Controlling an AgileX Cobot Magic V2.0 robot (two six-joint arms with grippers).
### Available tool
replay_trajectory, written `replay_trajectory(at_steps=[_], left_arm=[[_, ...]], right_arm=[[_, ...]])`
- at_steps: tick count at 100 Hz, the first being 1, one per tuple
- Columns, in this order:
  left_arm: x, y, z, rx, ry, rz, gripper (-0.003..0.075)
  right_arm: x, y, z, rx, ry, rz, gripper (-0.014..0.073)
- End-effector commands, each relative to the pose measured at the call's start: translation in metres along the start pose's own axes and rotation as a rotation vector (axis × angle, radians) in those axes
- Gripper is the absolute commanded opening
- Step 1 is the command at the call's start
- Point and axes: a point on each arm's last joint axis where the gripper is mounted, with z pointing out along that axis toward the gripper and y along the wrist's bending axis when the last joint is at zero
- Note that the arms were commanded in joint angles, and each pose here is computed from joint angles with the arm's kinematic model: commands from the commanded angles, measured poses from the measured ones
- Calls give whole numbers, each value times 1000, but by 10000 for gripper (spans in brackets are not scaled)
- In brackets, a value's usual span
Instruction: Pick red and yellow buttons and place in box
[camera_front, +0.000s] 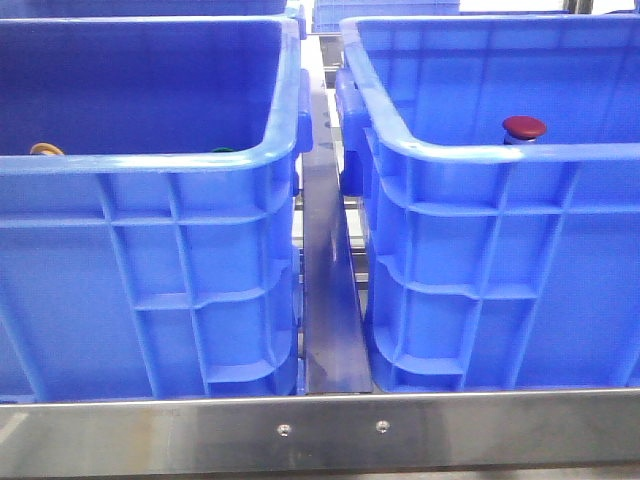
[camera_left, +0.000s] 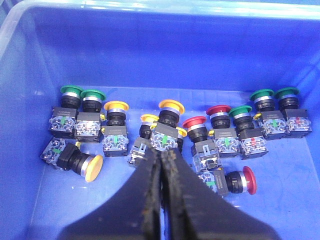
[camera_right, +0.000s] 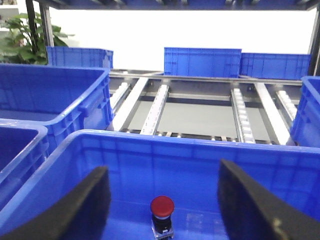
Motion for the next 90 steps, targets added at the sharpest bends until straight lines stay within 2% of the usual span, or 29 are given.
replay_trajectory(at_steps=[1,18,28,43,50,57,69,74,81,90], left_arm=[[-13,-1,-6,33,-85,-2,-19],[-13,-2,-6,35,-86,-2,-19],[-13,-2,-6,36,-87,-2,-19],[-13,-2,-6,38,-88,6,6],[-12,-2,-6,43,-83,20,80],[-12,-3,-6,47,-79,27,199],[-12,-3,-6,48,-80,30,491],[-12,-3,-6,49,-80,30,581],[-12,-4,-3,44,-68,33,639],[-15,-7,4,34,-46,50,639]], right_arm=[[-7,2,-9,-14,-50,10,333],[-8,2,-16,-16,-76,11,69],[-7,2,-16,-16,-73,11,-57],[-7,2,-16,-16,-73,12,-67],[-7,2,-16,-16,-73,12,-67],[-7,2,-16,-16,-73,12,-67],[-7,2,-16,-16,-73,12,-67],[-7,2,-16,-16,-73,12,-67],[-7,2,-16,-19,-73,12,-67],[-7,2,-16,-21,-74,12,-67]])
